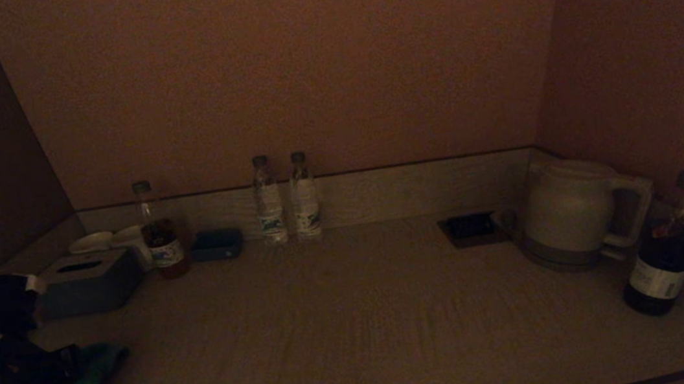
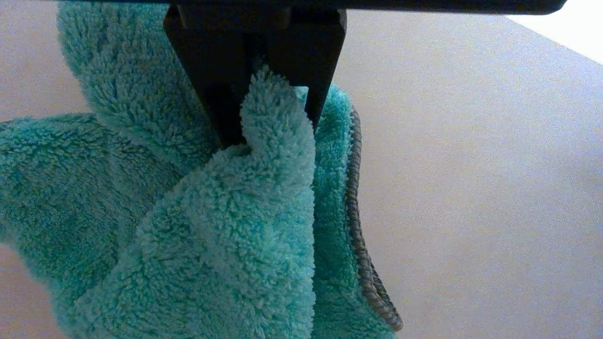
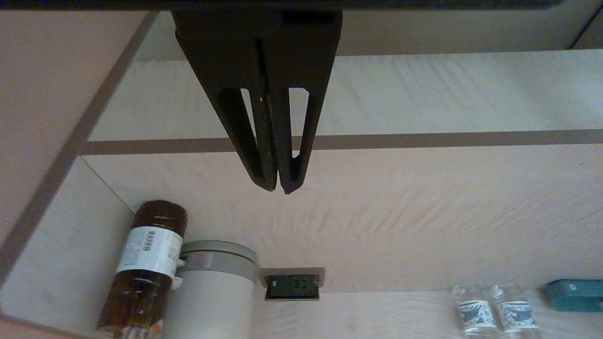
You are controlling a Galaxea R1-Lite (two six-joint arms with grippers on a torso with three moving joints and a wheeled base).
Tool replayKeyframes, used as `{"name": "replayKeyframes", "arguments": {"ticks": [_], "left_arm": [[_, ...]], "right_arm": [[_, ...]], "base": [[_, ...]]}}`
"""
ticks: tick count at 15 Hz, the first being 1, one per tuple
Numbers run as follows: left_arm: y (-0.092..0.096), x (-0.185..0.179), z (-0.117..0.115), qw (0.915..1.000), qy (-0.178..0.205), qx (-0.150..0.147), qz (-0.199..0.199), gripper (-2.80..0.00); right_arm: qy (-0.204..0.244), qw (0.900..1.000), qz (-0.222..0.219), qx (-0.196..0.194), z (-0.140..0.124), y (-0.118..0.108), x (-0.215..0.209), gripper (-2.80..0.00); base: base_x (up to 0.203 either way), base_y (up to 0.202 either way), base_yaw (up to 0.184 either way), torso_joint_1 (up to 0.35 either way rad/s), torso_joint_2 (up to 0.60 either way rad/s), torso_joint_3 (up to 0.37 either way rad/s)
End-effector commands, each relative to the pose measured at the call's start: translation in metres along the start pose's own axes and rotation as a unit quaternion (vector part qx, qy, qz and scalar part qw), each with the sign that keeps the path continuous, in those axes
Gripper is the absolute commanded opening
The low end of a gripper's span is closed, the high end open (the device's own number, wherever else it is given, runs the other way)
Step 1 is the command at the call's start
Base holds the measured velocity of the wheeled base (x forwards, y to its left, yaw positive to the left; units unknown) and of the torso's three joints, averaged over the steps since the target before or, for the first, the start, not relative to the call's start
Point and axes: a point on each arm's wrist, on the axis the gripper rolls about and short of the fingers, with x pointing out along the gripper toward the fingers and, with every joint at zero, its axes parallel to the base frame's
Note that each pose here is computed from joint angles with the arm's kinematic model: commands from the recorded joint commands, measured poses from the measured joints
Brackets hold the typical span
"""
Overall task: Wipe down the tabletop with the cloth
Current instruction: Sweep the stains on the table
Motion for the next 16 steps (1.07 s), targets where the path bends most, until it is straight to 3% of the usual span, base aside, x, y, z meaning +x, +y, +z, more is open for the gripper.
{"name": "replayKeyframes", "arguments": {"ticks": [1, 10, 14, 16], "left_arm": [[0.008, 0.002, 0.001, 0.9999, 0.003, -0.011, 0.007, -2.80], [0.030, -0.019, -0.011, 0.9982, -0.008, -0.056, 0.019, -2.80], [0.037, -0.039, -0.007, 0.9943, -0.045, -0.092, 0.030, -2.80], [0.043, -0.060, -0.002, 0.9877, -0.087, -0.126, 0.032, -2.80]], "right_arm": [[0.000, 1.000, 0.000, 0.000, 0.000, 0.000, 0.000, -2.80], [0.000, 1.000, 0.000, 0.000, 0.000, 0.000, 0.000, -2.80], [0.000, 1.000, 0.000, 0.000, 0.000, 0.000, 0.000, -2.80], [0.000, 1.000, 0.000, 0.000, 0.000, 0.000, 0.000, -2.80]], "base": [[0.000, 0.000, 0.000, 0.000, 0.00, 0.000], [0.000, 0.000, 0.000, 0.000, 0.00, 0.000], [0.000, 0.000, 0.000, 0.000, 0.00, 0.000], [0.000, 0.000, 0.000, 0.000, 0.00, 0.000]]}}
